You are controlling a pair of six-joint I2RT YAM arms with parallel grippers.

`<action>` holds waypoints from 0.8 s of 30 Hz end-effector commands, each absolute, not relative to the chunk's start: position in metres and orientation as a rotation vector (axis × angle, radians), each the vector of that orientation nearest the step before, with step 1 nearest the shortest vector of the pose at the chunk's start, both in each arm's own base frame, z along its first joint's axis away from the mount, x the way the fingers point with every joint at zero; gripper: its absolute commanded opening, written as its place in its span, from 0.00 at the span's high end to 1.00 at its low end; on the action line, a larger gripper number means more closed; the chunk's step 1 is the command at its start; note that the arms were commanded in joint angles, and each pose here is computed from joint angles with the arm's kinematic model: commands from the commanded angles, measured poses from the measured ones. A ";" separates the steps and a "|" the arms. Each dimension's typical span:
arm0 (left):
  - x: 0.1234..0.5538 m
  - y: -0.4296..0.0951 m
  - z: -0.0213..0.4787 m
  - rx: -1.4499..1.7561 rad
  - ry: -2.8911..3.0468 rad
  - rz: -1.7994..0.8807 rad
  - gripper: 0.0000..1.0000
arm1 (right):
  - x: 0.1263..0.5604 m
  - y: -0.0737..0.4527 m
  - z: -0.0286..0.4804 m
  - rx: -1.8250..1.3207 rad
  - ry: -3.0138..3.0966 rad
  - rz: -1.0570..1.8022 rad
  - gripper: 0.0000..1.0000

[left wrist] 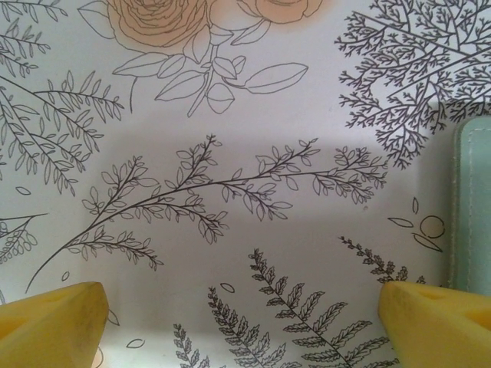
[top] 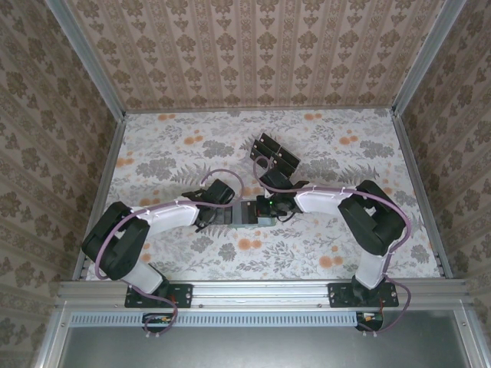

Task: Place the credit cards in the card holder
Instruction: Insert the credit card into the card slot.

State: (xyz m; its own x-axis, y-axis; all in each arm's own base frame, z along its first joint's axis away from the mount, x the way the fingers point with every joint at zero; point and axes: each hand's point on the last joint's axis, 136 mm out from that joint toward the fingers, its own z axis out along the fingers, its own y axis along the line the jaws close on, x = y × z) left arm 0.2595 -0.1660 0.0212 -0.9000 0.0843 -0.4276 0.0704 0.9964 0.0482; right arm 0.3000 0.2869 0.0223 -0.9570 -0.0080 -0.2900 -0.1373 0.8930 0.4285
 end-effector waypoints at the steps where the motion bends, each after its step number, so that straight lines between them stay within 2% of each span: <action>1: 0.257 -0.162 0.015 0.127 2.714 0.059 0.00 | 0.302 0.293 0.020 -0.138 2.787 0.644 1.00; 24: 0.254 -0.165 0.011 0.128 2.720 0.043 0.00 | 0.298 0.334 0.022 -0.190 2.777 0.771 1.00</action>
State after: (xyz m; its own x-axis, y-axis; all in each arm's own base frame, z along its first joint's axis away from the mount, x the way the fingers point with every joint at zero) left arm 0.2592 -0.1674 0.0186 -0.9013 0.0838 -0.4250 0.0729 0.9965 0.0418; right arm 0.3009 0.3218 0.0231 -0.9565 -0.0409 -0.2889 -0.1780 0.8664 0.4666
